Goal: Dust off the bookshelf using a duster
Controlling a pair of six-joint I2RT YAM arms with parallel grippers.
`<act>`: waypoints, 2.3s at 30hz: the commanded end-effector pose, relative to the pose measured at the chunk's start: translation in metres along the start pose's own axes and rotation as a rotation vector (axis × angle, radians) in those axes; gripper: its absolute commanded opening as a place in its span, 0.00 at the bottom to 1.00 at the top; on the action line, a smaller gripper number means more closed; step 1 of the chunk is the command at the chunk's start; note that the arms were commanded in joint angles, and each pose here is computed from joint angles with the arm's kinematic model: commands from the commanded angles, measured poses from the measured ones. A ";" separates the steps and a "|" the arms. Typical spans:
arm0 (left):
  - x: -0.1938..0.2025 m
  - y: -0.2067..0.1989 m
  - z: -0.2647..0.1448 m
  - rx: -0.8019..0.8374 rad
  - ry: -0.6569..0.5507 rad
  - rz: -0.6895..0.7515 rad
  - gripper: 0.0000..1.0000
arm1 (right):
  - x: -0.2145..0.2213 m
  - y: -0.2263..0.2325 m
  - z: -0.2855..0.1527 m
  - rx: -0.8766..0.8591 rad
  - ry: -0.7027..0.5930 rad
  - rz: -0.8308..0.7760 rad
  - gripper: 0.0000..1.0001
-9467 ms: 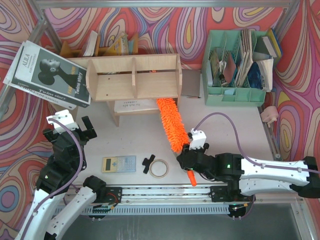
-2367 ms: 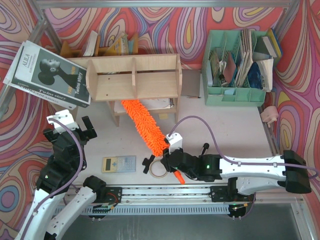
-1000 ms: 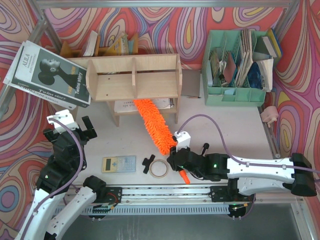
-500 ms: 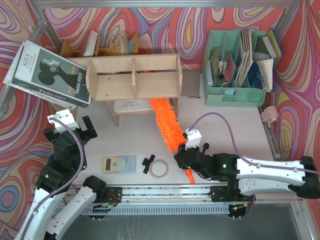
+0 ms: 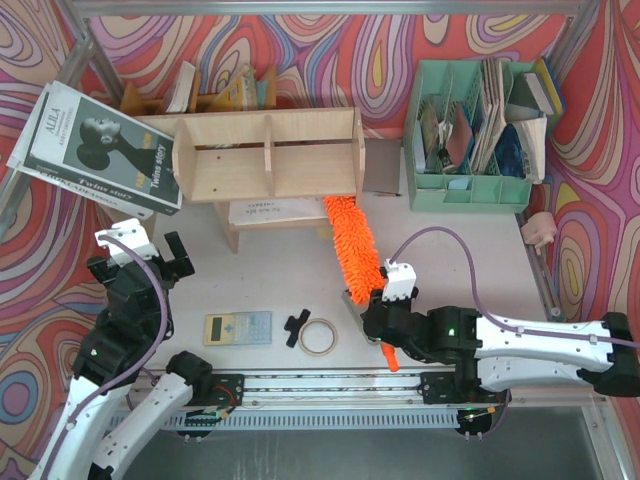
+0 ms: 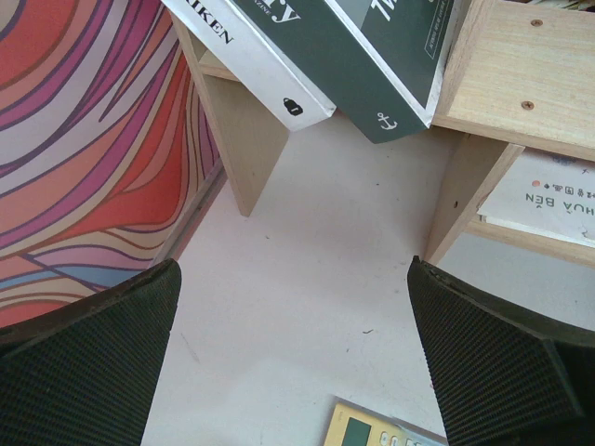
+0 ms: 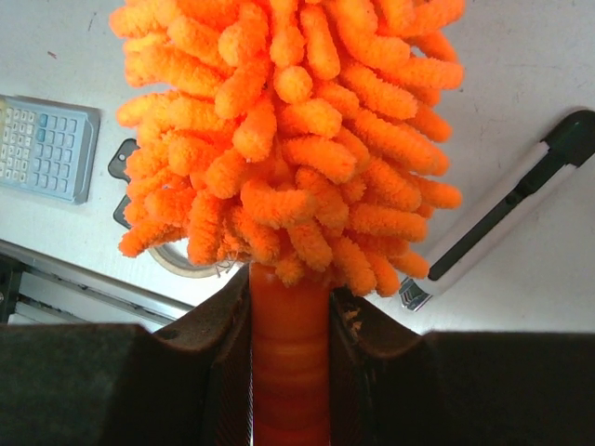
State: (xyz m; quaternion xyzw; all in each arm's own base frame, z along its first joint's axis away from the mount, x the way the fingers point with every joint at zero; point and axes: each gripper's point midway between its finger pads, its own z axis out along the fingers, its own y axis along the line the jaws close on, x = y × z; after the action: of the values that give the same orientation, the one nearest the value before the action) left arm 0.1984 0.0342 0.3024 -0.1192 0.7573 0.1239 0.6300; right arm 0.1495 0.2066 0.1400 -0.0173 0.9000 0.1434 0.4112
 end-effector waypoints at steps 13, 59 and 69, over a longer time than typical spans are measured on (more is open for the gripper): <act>-0.003 0.003 -0.002 -0.007 -0.010 -0.022 0.99 | -0.017 0.042 0.007 -0.137 -0.052 -0.045 0.00; -0.003 0.003 -0.001 -0.018 -0.005 -0.014 0.99 | 0.041 0.040 -0.033 -0.429 0.197 -0.381 0.00; -0.003 0.004 0.000 -0.022 -0.005 -0.014 0.98 | 0.041 0.029 -0.049 -0.470 0.185 -0.301 0.00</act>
State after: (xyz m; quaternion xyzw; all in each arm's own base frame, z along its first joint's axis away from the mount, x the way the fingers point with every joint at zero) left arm 0.1983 0.0343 0.3025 -0.1197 0.7571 0.1237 0.6302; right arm 0.0855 0.2240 0.1461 -0.2708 0.8635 0.2681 0.3304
